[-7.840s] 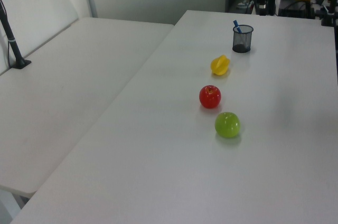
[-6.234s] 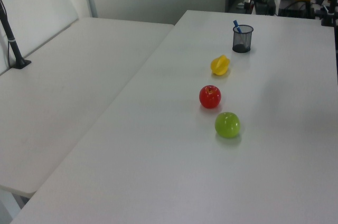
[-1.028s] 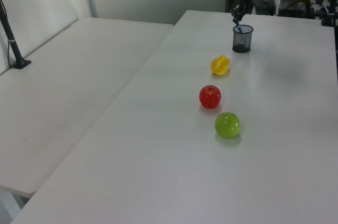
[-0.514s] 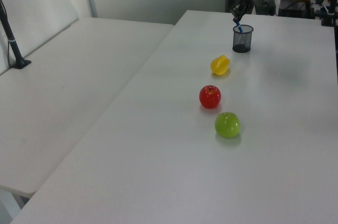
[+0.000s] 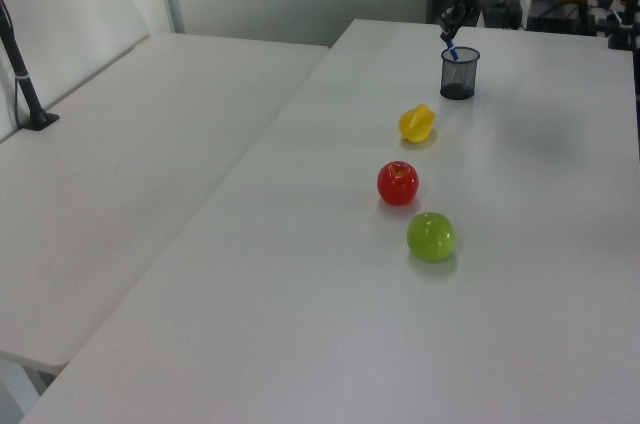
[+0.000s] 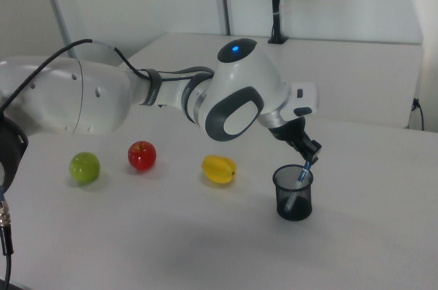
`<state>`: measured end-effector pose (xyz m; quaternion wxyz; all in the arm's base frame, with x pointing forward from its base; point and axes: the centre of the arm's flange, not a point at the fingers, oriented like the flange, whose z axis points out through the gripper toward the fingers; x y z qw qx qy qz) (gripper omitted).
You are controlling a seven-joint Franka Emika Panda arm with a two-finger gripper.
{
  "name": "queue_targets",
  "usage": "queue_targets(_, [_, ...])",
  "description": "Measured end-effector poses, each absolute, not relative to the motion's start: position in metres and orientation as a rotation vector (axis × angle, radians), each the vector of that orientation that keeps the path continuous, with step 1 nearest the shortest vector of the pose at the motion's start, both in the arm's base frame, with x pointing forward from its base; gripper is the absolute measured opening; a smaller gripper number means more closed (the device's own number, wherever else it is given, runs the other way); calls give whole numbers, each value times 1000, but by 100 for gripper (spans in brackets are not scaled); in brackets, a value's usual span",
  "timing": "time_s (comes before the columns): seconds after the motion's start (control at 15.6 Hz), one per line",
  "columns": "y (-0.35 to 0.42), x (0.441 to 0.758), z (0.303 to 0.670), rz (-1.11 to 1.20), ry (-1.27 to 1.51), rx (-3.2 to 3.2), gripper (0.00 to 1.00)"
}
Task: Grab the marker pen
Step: 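Lift the marker pen up out of the pen cup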
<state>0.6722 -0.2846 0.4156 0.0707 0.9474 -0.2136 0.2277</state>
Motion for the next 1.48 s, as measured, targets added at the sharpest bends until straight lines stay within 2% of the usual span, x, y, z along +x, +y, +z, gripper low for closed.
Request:
queue_targets(0.39, [-287,674,433,735,-651,2836,17])
queue_targets(1.22, [-296,652,555,1031,-717,2763,17])
queue_targets(1.48, [-285,642,577,1000,-713,2809,17])
